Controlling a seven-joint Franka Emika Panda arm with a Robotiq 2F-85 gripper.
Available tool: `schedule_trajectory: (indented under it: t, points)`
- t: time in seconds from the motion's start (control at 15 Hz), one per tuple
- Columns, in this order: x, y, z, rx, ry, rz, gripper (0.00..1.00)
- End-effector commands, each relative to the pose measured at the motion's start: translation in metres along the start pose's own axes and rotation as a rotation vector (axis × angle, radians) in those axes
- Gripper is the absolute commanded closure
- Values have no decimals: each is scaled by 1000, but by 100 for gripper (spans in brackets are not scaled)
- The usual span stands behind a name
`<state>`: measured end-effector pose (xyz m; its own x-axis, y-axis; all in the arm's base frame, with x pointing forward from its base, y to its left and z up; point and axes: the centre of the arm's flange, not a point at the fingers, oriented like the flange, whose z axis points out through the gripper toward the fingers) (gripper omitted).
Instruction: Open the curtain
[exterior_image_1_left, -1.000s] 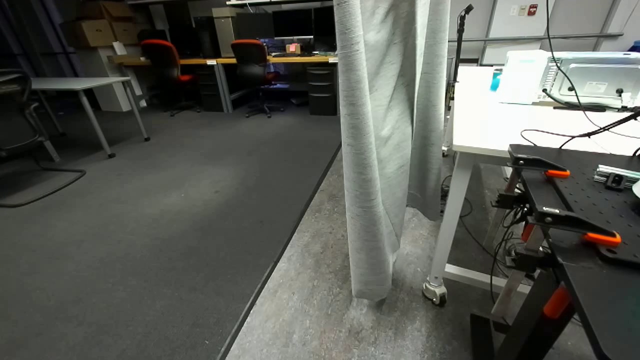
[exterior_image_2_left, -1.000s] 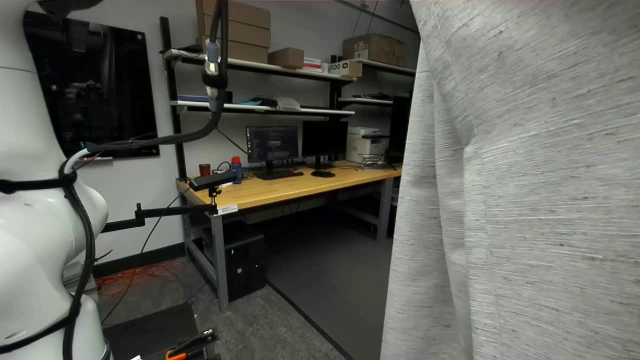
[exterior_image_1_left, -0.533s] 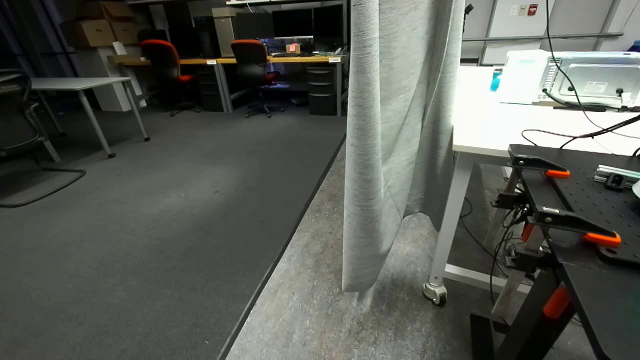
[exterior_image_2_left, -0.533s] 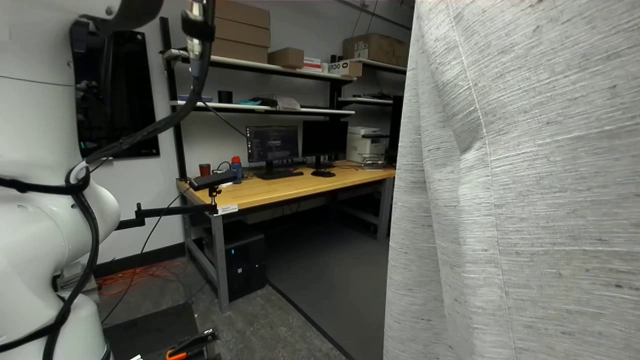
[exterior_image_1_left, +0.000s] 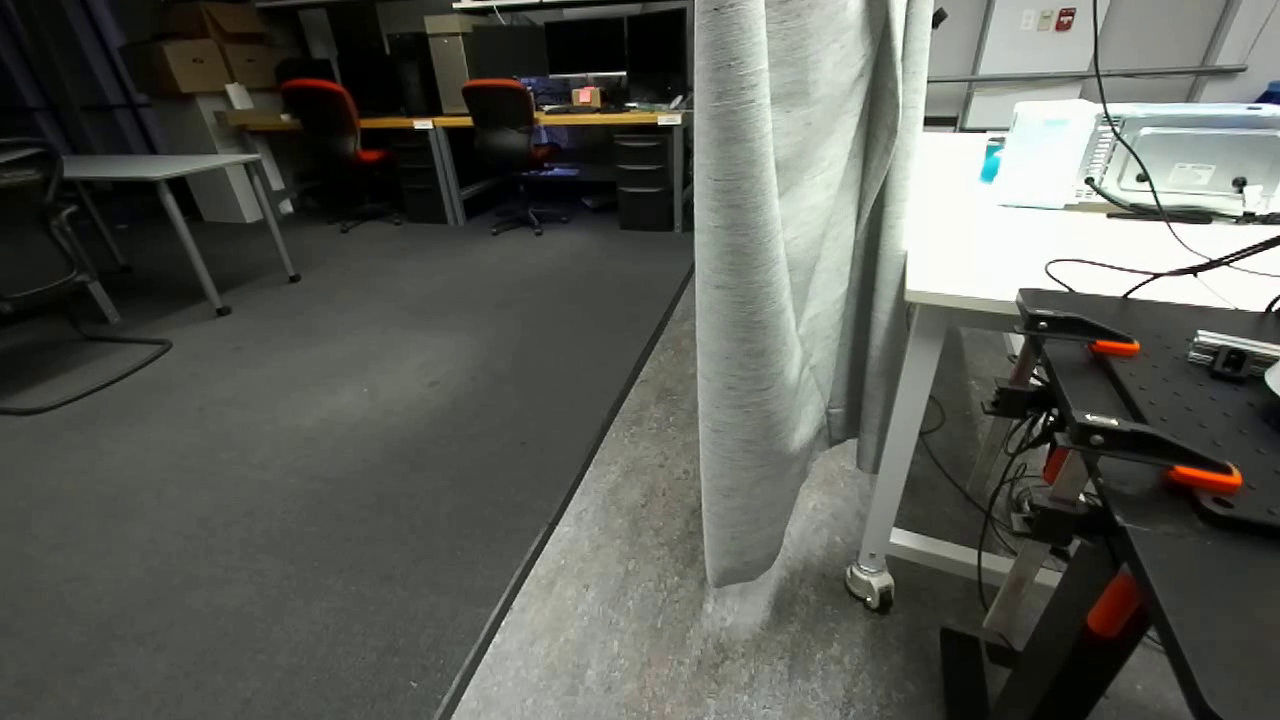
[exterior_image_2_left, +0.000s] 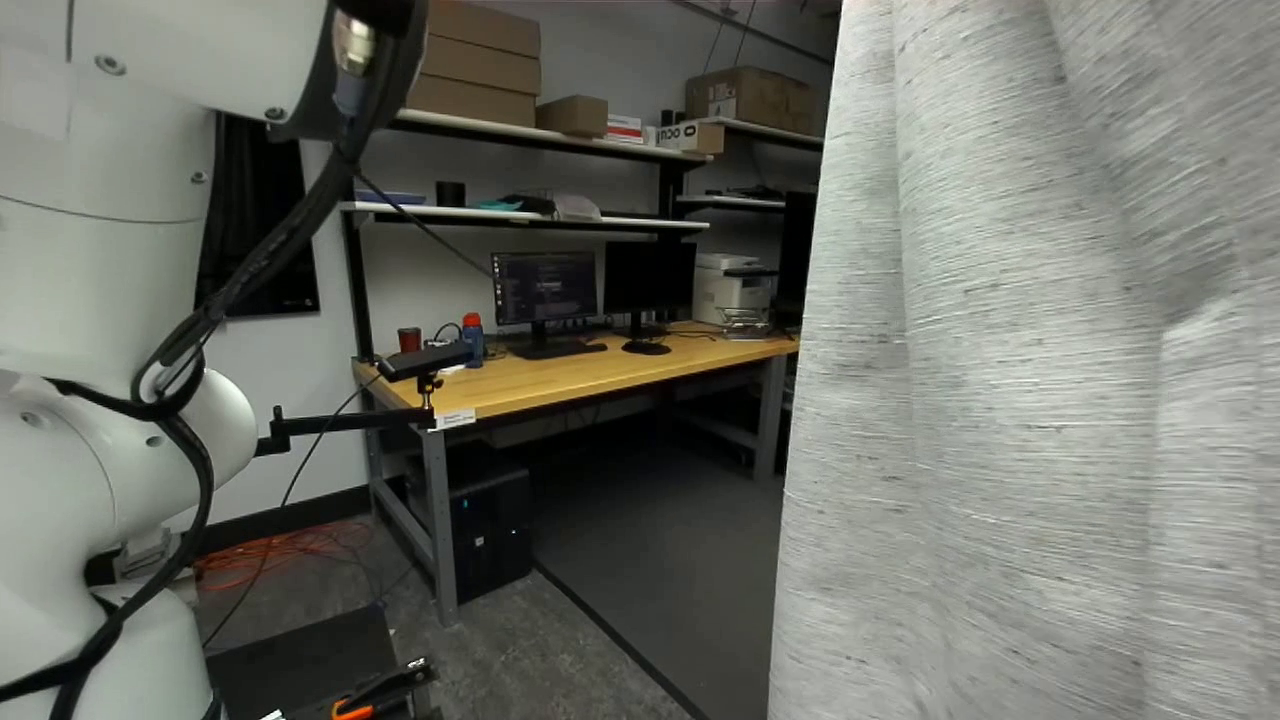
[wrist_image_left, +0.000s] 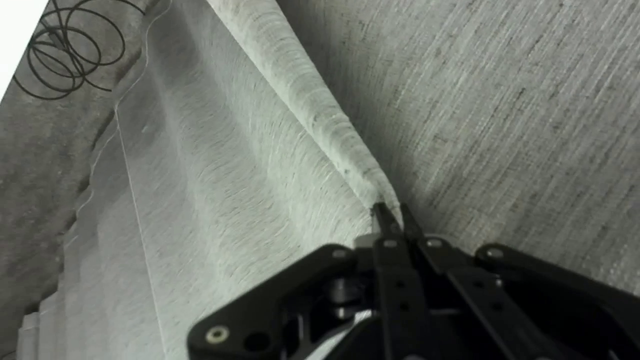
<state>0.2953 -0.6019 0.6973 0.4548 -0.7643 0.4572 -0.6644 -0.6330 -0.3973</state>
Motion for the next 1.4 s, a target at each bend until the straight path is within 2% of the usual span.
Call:
schedule_trajectory:
  t: [0.0, 0.73, 1.0, 1.33]
  points:
    - [47, 7, -29, -42, 133, 136, 100]
    - [60, 14, -49, -176, 459, 507, 100]
    - [61, 8, -46, -174, 483, 521, 100]
    - [56, -7, -40, -105, 446, 490, 100]
